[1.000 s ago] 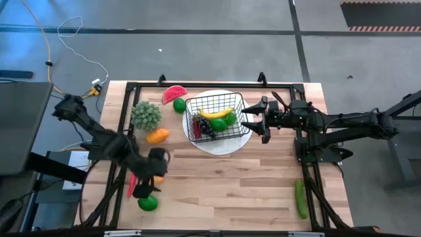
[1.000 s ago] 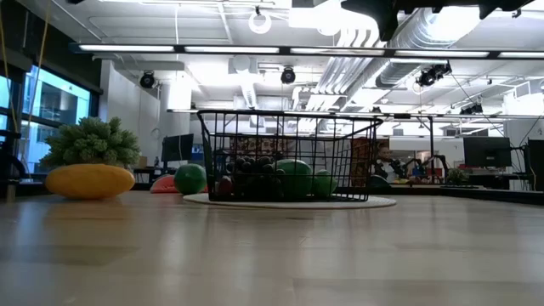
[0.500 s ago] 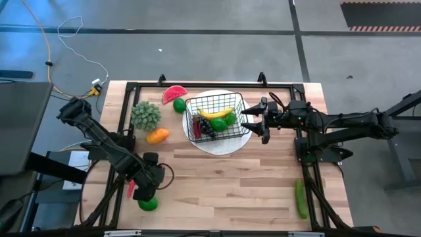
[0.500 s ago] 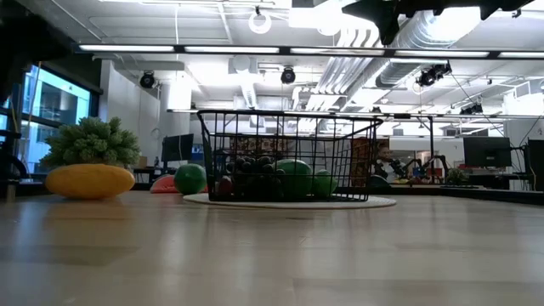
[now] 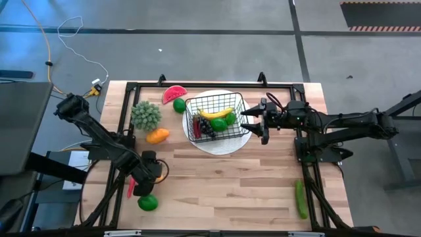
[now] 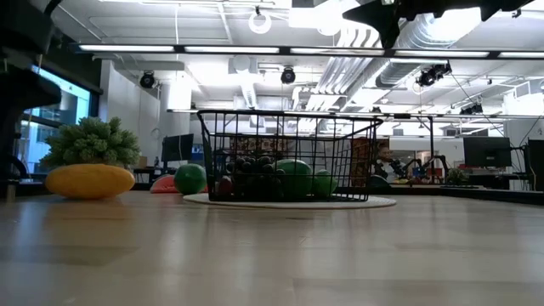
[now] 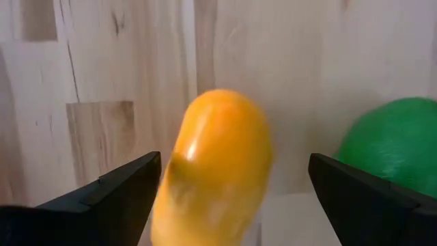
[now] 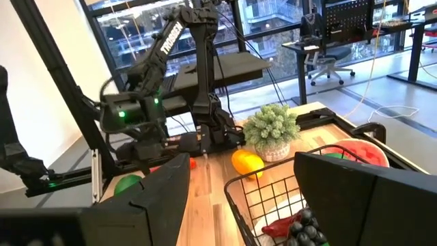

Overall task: Build produce basket
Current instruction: Put the bottom yellow mango into the black wire basket

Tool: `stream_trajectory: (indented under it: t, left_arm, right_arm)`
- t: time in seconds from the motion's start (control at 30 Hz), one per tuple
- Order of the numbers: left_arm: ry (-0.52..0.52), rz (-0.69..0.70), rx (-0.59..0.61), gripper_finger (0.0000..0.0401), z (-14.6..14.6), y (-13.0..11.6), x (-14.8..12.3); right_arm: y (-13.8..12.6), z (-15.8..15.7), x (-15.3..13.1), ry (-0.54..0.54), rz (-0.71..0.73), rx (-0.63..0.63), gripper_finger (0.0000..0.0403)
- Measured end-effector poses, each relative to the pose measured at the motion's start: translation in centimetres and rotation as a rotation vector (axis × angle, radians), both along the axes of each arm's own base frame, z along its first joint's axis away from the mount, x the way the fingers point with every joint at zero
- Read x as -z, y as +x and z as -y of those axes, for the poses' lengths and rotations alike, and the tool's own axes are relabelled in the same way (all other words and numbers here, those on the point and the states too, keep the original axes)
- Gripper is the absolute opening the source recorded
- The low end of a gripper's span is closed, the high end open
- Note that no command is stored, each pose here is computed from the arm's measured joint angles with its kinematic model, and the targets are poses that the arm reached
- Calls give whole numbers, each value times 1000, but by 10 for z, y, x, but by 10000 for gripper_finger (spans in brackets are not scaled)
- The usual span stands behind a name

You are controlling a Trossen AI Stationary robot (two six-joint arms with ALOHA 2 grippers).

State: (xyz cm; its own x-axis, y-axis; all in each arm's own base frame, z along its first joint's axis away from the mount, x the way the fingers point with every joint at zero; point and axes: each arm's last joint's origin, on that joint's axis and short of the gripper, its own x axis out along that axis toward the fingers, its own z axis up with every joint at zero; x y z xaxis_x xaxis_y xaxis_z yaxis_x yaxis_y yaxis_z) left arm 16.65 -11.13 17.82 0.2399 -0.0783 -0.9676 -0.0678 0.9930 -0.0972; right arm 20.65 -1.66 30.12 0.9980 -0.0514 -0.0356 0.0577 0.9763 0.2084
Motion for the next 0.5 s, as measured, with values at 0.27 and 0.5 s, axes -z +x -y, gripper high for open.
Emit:
stream_trajectory:
  t: [0.27, 0.5]
  left_arm:
    - [101, -29, -1, 360, -5, -4, 21]
    - [78, -102, 87, 360, -2, -3, 35]
  right_arm:
    - [0, 0, 1, 1, -13, 0, 245]
    - [3, 0, 4, 2, -23, 0, 245]
